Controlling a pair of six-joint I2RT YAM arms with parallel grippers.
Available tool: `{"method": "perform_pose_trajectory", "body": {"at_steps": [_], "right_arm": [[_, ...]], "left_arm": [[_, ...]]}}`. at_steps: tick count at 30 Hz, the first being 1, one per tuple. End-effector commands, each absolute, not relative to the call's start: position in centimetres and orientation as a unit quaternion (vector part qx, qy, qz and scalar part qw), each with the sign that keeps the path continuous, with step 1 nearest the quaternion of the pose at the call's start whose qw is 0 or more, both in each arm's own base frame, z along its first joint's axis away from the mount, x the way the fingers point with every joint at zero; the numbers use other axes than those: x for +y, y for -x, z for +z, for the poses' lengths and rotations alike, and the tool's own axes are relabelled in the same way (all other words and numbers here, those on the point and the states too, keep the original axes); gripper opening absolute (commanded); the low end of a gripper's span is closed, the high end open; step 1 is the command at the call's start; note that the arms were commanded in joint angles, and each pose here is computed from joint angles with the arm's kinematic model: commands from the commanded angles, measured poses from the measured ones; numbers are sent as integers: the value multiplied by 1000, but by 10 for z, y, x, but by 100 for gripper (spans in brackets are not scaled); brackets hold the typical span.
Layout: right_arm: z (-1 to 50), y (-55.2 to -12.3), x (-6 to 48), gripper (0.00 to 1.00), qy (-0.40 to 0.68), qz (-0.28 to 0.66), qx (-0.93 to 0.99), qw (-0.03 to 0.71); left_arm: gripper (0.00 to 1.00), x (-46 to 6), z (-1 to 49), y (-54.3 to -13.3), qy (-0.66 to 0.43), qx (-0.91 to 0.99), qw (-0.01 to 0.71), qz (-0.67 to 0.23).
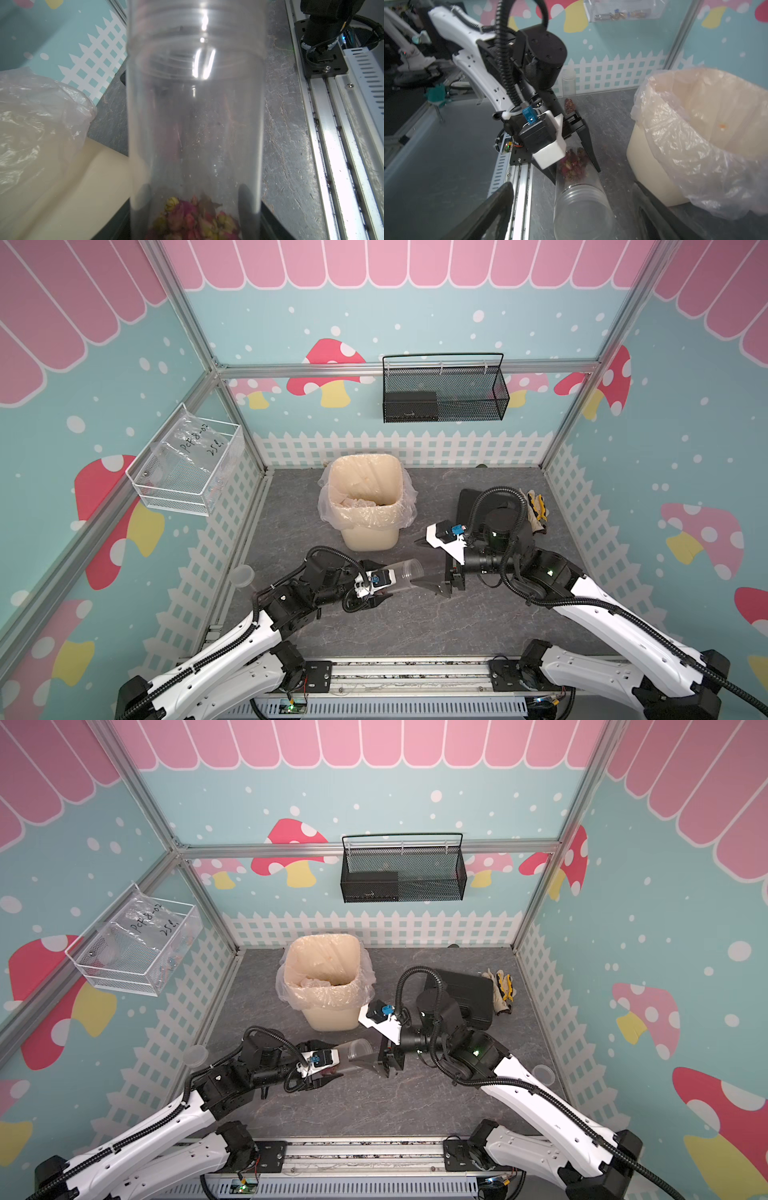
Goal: Empty the moldy dried flower tea in the jars
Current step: Unscrew the lid from the jar.
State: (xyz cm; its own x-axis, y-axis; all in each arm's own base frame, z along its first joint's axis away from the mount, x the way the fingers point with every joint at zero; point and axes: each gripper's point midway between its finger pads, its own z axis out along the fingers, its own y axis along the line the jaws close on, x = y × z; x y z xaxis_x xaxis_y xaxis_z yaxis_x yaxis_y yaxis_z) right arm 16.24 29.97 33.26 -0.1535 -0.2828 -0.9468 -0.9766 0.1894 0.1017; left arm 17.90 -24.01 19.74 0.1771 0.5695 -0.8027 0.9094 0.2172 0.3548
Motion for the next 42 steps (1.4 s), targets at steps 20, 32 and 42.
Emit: {"method": "perform_pose_trajectory", "body": {"at_steps": [20,32,42], "right_arm": [[252,-170,305,60,339,423,815,206],[284,-183,308,28,611,293,619,396],[276,-196,303,20,775,102,407,472]], "left_arm": [[20,-240,197,-176,-610,608,480,-170],[20,-245,197,-170,-615,598,476,-191],[20,-248,195,-167,-620,596,470,-198]]}}
